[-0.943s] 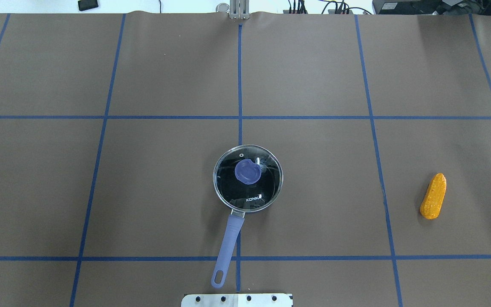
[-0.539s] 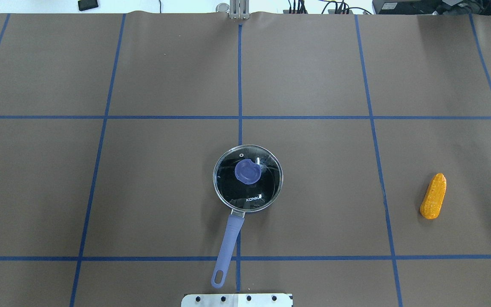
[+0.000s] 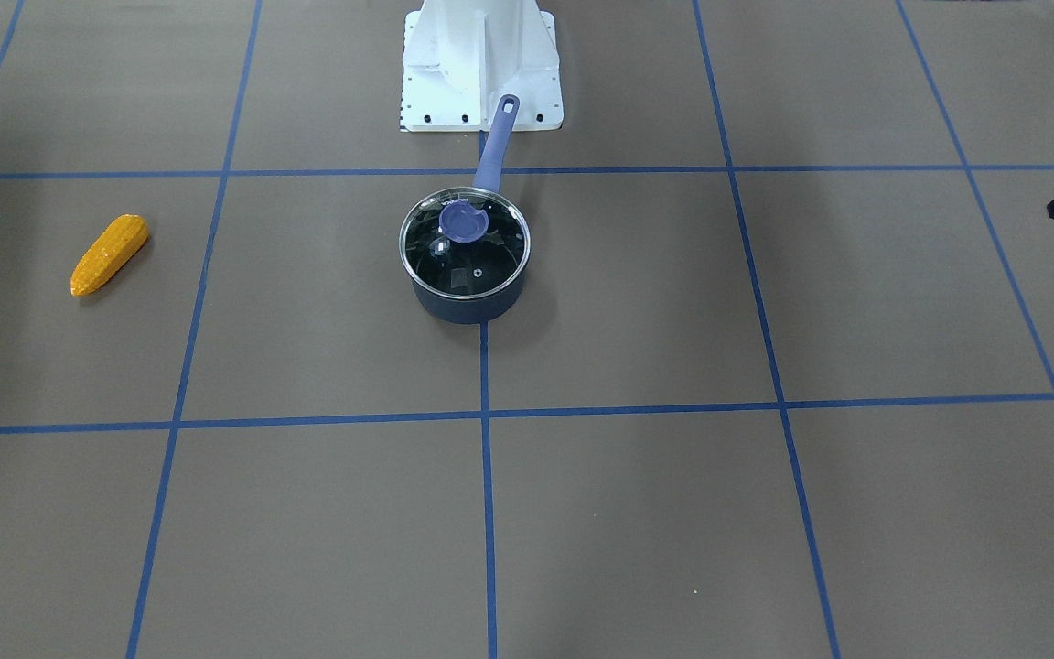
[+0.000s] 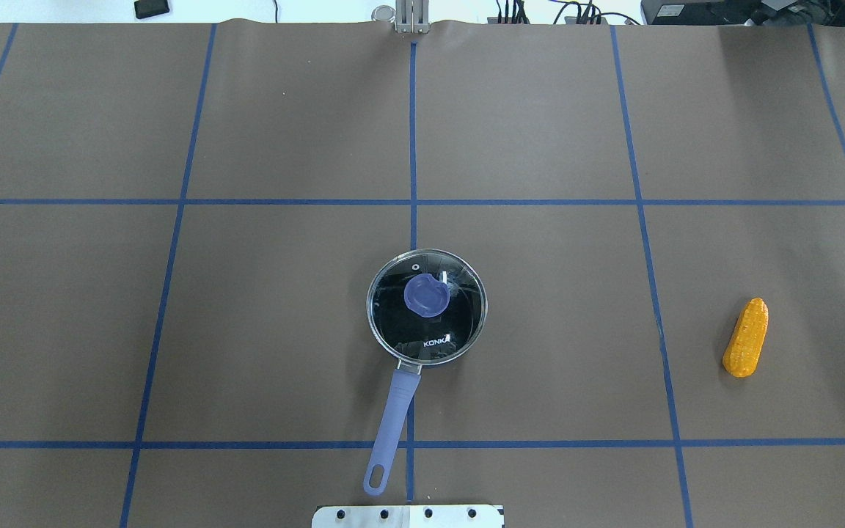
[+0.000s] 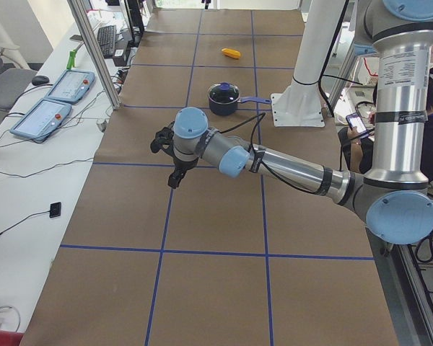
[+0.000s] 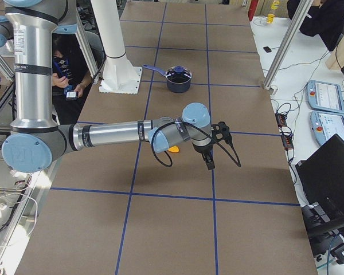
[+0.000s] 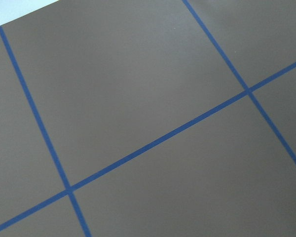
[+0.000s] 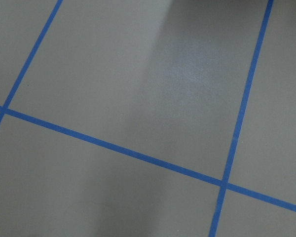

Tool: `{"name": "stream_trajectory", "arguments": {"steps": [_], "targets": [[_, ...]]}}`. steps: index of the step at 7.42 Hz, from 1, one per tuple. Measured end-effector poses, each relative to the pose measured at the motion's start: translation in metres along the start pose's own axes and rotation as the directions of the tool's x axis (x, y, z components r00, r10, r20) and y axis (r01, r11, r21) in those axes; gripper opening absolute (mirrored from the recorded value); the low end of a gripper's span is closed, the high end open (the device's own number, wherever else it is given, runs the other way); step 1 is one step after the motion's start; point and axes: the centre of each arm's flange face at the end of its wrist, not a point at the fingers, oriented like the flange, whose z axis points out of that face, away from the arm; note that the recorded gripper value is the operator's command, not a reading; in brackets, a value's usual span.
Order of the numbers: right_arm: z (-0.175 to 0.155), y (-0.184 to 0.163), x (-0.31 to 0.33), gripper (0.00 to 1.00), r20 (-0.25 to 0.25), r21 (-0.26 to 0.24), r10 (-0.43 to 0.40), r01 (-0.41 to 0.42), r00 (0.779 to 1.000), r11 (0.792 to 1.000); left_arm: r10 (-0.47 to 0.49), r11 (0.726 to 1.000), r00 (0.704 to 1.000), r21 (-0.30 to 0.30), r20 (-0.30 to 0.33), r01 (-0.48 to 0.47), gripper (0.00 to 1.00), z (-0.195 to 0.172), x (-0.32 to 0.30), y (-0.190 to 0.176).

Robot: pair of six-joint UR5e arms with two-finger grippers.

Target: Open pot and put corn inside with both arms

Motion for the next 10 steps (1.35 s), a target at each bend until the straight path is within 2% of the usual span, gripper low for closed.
{"name": "stream_trajectory", "arguments": {"steps": [1,2,4,5,6,7,8,10], "targets": [[0.001,0.0,-0.002,1.0,0.002,-0.001,0.004,-0.004,1.0,1.0,-0.09,0.996,0.996,-0.015,-0.025,0.089,0.98,0.026,0.05,-0.029],[0.002,0.0,-0.002,1.0,0.003,-0.002,0.006,-0.006,1.0,1.0,-0.158,0.987,0.987,-0.017,-0.022,0.158,0.98,0.055,0.107,-0.055],[0.003,0.0,-0.003,1.0,0.003,-0.004,0.007,-0.007,1.0,1.0,-0.248,0.969,0.968,-0.005,-0.017,0.248,0.98,0.123,0.245,-0.082],[0.003,0.0,-0.003,1.0,0.003,-0.005,0.007,-0.007,1.0,1.0,-0.292,0.956,0.956,-0.013,-0.022,0.292,0.98,0.144,0.31,-0.088],[0.004,-0.001,-0.003,1.0,0.002,-0.005,0.007,-0.007,1.0,1.0,-0.337,0.941,0.941,-0.03,0.006,0.337,0.98,0.156,0.373,-0.095],[0.004,0.0,-0.002,1.0,0.002,-0.006,0.007,-0.007,1.0,1.0,-0.369,0.928,0.928,-0.038,0.06,0.371,0.98,0.161,0.432,-0.101],[0.004,0.0,-0.002,1.0,0.002,-0.006,0.008,-0.008,1.0,1.0,-0.393,0.916,0.914,-0.04,0.101,0.399,0.98,0.165,0.475,-0.105],[0.004,0.0,-0.002,1.0,0.002,-0.006,0.008,-0.008,1.0,1.0,-0.439,0.893,0.888,-0.041,0.139,0.448,0.98,0.187,0.542,-0.124]]}}
